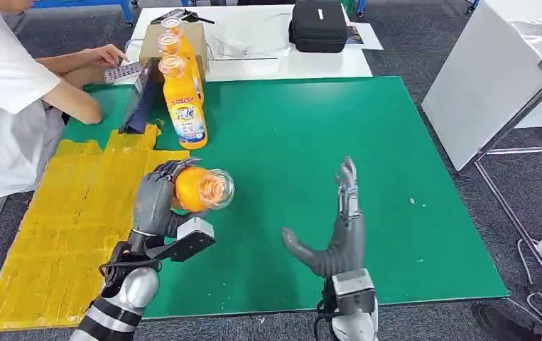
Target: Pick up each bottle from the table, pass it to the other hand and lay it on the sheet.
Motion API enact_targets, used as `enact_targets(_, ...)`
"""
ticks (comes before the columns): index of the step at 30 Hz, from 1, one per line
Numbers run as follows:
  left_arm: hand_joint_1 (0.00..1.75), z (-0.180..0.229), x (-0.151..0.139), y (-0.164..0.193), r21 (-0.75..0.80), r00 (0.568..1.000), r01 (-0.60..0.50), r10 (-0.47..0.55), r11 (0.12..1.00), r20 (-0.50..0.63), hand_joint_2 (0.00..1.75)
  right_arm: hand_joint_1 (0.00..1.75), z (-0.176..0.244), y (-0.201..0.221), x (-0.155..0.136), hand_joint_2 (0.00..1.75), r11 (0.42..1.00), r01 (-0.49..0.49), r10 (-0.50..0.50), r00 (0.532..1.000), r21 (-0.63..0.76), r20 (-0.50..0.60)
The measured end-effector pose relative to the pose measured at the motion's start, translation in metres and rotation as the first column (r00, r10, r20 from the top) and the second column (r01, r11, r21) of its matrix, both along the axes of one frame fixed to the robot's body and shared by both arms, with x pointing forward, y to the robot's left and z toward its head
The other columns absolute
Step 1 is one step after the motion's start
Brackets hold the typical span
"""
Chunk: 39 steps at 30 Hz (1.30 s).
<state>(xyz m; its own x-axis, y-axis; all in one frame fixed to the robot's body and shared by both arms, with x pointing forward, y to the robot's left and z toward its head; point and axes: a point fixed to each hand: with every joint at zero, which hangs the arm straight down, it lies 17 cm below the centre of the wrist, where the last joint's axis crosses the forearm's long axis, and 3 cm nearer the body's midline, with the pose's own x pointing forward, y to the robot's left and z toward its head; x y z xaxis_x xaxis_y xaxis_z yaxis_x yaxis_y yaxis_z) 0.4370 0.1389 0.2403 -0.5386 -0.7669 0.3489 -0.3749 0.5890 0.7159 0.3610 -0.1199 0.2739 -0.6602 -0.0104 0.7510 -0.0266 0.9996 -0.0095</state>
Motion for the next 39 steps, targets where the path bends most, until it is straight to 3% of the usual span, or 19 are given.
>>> enact_targets(5,1.75,-0.009,0.011,0.004,0.061,0.999,-0.033,0.033,0.998,0.002,1.75,0.0,0.023,-0.015,-0.011,1.75,0.999,0.015,-0.017,0.998,0.035,0.056)
enact_targets(7,1.75,-0.011,0.016,0.007,0.165,0.994,-0.106,0.099,0.981,0.046,1.75,0.0,0.031,-0.02,-0.015,1.75,0.998,0.004,-0.01,0.997,0.07,0.079)
enact_targets(11,1.75,-0.03,0.042,0.017,0.423,0.959,-0.281,0.239,0.861,0.15,1.75,0.0,0.042,-0.031,-0.016,1.75,0.989,-0.022,0.009,0.996,0.144,0.094)
enact_targets(20,1.75,-0.111,0.076,0.035,0.599,0.968,-0.208,0.25,0.773,0.013,1.75,0.0,0.05,-0.038,-0.013,1.75,0.984,-0.067,0.048,0.992,0.168,0.115)
enact_targets(27,1.75,-0.159,0.079,0.05,0.643,0.956,-0.132,0.27,0.754,-0.119,1.75,0.0,0.05,-0.042,-0.01,1.75,0.986,-0.054,0.036,0.993,0.159,0.116)
enact_targets(31,1.75,-0.183,0.078,0.062,0.662,0.932,-0.11,0.308,0.741,-0.19,1.75,0.0,0.047,-0.036,-0.009,1.75,0.977,-0.119,0.102,0.99,0.178,0.097)
enact_targets(39,1.75,-0.188,0.083,0.07,0.67,0.922,-0.11,0.328,0.734,-0.208,1.75,0.0,0.045,-0.035,-0.007,1.75,0.976,-0.131,0.116,0.989,0.177,0.092)
